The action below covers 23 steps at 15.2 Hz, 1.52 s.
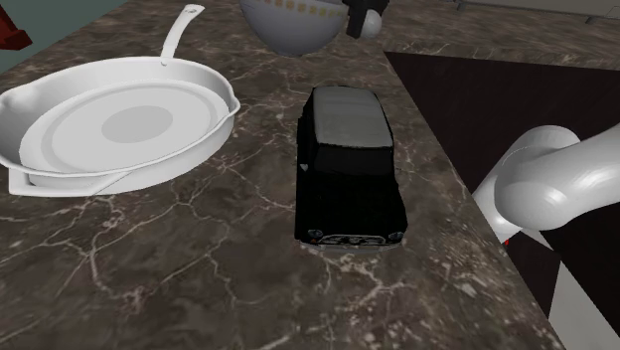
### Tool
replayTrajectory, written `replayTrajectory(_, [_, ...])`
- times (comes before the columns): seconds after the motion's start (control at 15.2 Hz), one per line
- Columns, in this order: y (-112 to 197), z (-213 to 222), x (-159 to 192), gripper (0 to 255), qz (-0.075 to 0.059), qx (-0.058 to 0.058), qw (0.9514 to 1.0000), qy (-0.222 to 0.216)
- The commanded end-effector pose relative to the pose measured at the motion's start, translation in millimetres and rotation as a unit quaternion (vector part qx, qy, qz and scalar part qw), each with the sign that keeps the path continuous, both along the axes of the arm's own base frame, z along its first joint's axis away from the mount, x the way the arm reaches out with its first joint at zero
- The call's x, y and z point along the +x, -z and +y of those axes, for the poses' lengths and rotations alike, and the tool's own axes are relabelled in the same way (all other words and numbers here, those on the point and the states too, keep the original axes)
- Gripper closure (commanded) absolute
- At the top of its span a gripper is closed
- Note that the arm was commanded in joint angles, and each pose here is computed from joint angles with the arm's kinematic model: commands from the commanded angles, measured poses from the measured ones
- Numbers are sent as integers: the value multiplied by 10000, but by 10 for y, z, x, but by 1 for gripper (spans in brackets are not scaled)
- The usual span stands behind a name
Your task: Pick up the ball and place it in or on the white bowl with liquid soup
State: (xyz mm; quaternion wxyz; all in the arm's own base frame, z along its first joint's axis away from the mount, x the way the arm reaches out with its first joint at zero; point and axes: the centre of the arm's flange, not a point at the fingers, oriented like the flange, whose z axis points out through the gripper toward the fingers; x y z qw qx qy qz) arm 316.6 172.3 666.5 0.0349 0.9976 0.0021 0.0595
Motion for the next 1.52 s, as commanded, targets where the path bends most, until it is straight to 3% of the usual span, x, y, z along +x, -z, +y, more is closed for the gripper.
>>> replayTrajectory(0.0, [-104, -11, 4, 255, 1, -1, 10000, 1])
replayTrajectory(1.25, [-1065, -11, 4, 255, 1, -1, 10000, 1])
replayTrajectory(1.45, [-1074, 47, 395, 255, 1, -1, 10000, 1])
